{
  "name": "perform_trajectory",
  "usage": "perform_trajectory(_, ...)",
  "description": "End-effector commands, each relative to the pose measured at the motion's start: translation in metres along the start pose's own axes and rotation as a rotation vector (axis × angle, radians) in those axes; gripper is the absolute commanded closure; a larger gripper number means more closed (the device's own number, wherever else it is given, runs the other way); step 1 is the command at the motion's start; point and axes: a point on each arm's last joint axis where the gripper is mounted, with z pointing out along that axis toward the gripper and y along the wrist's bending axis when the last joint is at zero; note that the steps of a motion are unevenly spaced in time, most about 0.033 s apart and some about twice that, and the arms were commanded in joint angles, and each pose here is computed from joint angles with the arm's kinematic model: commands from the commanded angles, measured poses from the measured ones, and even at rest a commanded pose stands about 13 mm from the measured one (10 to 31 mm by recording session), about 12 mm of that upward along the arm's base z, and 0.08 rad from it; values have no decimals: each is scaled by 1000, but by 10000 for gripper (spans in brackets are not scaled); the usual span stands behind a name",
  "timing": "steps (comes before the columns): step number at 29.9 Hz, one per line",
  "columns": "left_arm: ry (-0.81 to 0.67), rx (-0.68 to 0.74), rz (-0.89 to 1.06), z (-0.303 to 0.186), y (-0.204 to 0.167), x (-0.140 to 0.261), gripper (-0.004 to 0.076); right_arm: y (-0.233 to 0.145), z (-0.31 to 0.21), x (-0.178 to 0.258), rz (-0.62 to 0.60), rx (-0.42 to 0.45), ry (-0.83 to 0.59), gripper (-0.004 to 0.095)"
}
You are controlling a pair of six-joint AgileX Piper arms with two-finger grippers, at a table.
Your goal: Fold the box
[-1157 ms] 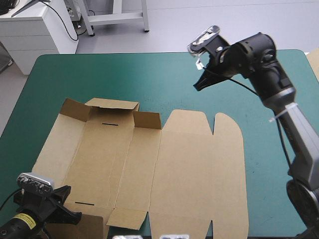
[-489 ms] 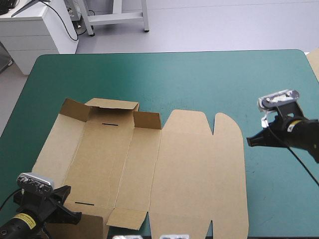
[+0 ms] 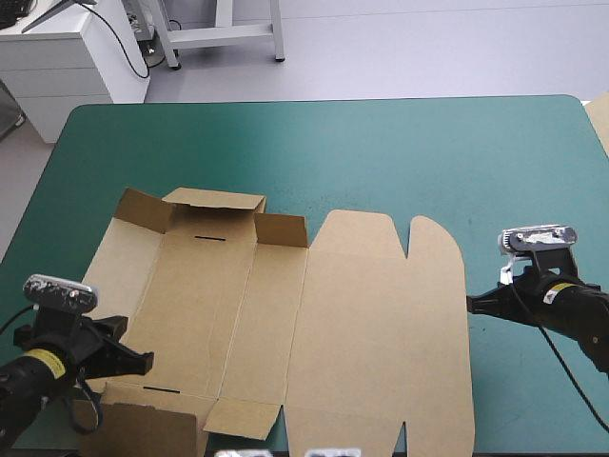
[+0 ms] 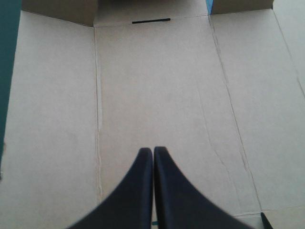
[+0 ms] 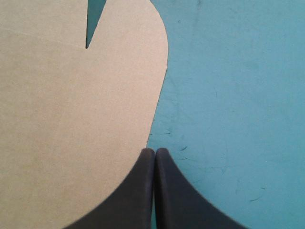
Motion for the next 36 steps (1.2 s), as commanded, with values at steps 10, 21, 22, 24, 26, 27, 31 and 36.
perform_trajectory(10,94,-201,26,37,14,-89,731,-2,18,16,38,-3,-29,929)
perform_trajectory(21,190,-231,-178,65,78,-98,731,-2,20,16,-7,1,-46,929)
perform_trajectory(22,198,-235,-207,65,87,-95,731,-2,20,16,-19,1,-46,929)
perform_trajectory(24,210,-237,-261,64,104,-89,731,-2,20,16,-26,2,-46,929)
perform_trajectory(26,214,-226,-311,62,118,-84,731,-2,20,16,-36,2,-46,929)
perform_trajectory(27,210,-221,-335,61,125,-81,731,-2,20,16,-39,2,-46,929)
perform_trajectory(31,172,-181,-393,63,144,-76,731,-2,20,16,-42,2,-46,929)
perform_trajectory(36,225,-164,-395,73,156,-68,731,-2,20,16,-54,3,-50,929)
